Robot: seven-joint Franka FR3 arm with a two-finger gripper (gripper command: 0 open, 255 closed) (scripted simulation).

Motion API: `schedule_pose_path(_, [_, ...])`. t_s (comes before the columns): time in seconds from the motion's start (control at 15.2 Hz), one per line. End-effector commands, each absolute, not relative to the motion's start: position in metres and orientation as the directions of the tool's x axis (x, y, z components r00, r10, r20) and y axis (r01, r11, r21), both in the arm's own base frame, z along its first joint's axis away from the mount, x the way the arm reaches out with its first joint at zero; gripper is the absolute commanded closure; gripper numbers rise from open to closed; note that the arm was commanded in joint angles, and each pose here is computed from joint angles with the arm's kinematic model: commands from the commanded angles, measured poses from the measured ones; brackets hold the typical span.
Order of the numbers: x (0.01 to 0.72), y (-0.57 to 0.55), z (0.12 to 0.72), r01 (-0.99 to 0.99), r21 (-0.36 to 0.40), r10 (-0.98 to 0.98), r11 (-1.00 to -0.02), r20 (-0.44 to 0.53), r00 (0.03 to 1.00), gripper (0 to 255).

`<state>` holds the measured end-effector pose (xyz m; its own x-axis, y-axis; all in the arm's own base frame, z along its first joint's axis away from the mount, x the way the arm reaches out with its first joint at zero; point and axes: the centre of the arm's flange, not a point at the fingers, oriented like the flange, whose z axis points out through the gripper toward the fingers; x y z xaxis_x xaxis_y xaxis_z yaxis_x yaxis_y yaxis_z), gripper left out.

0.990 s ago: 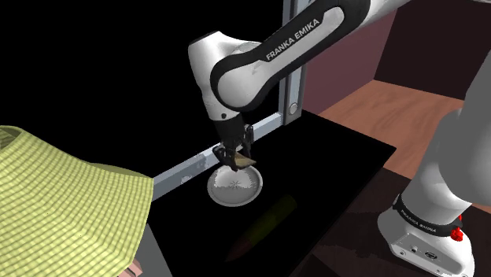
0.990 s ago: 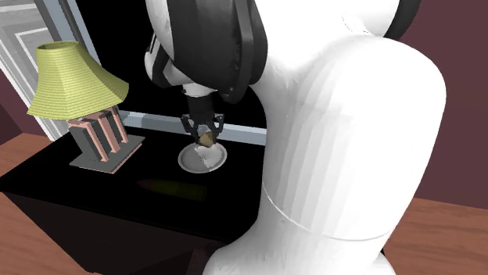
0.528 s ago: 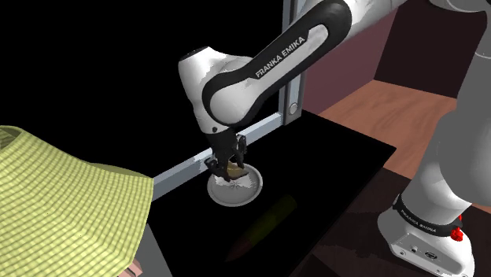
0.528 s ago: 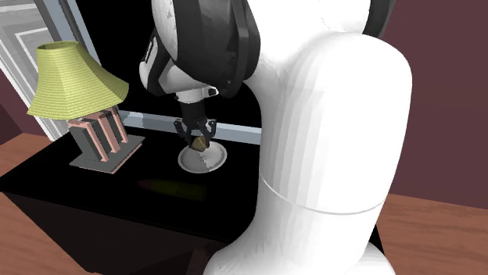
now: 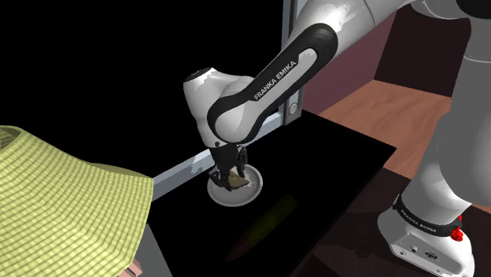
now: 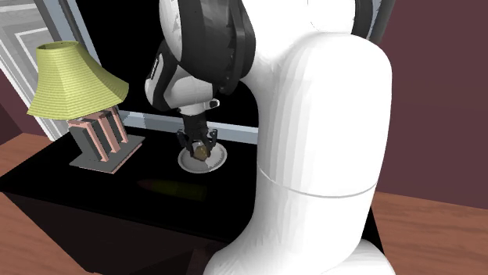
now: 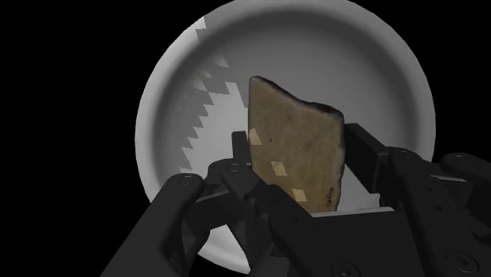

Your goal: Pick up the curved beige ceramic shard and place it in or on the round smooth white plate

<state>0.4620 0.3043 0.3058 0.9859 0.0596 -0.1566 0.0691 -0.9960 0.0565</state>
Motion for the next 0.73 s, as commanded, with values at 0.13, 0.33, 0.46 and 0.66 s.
schedule_pose_path(0.13, [0.4627, 0.3040, 0.3016, 0.069, 0.056, 0.060, -0.996, -0.156, 0.986, 255])
schedule_pose_path(0.33, [0.4627, 0.3040, 0.3016, 0.069, 0.056, 0.060, -0.996, -0.156, 0.986, 255])
schedule_pose_path(0.46, [0.4627, 0.3040, 0.3016, 0.069, 0.056, 0.060, -0.996, -0.156, 0.986, 0])
schedule_pose_path(0.66, [0.4627, 0.3040, 0.3015, 0.069, 0.056, 0.060, -0.996, -0.156, 0.986, 0])
